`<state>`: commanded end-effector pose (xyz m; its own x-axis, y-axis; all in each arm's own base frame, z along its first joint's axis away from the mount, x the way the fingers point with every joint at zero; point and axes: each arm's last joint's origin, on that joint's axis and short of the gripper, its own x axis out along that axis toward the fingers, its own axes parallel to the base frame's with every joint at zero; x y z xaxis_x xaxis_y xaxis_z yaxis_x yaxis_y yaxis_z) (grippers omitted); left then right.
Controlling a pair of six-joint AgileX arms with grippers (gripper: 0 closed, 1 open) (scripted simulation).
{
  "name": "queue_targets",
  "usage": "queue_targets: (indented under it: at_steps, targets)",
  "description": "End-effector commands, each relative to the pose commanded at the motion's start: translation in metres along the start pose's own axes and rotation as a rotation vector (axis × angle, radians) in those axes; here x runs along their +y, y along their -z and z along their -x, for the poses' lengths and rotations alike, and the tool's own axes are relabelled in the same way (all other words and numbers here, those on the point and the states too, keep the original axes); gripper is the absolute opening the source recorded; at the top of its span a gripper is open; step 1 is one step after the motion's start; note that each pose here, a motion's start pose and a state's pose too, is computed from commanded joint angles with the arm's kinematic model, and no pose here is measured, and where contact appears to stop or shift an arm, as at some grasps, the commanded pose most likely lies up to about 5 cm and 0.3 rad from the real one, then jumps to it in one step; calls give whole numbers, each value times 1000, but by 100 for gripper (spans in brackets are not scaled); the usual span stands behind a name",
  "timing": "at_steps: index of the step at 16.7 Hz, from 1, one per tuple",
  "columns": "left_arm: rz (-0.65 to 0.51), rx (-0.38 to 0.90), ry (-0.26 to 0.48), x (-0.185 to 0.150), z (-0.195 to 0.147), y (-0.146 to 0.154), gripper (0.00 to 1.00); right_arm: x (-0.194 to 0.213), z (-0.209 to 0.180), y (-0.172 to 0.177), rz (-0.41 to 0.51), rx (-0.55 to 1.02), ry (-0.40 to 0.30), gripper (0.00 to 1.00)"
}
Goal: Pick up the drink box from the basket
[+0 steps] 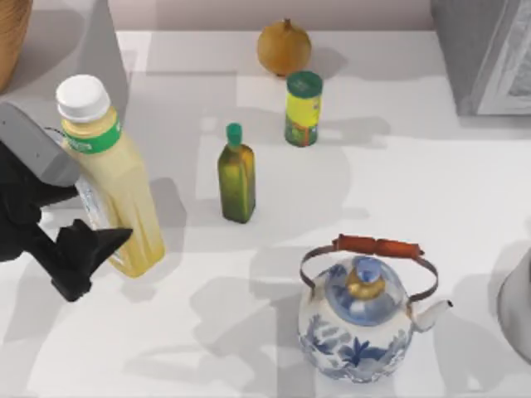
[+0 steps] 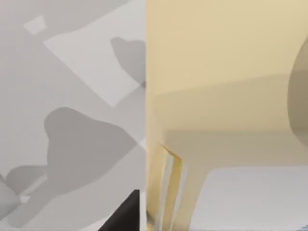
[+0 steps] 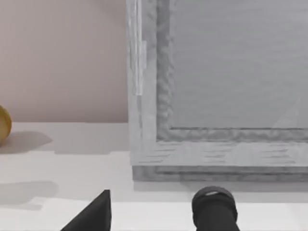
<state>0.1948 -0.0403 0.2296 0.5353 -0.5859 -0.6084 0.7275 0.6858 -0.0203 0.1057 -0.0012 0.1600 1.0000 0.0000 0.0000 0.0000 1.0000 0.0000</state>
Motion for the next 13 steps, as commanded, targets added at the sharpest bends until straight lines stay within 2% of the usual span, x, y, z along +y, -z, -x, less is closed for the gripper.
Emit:
queue_targets:
  at_steps: [5,13]
  targets:
    - [10,8,-1,1,-7,4,0,0,0,0,0,0,0,100]
    - [2,2,-1,2,-55,14,0,0,0,0,0,0,0,100]
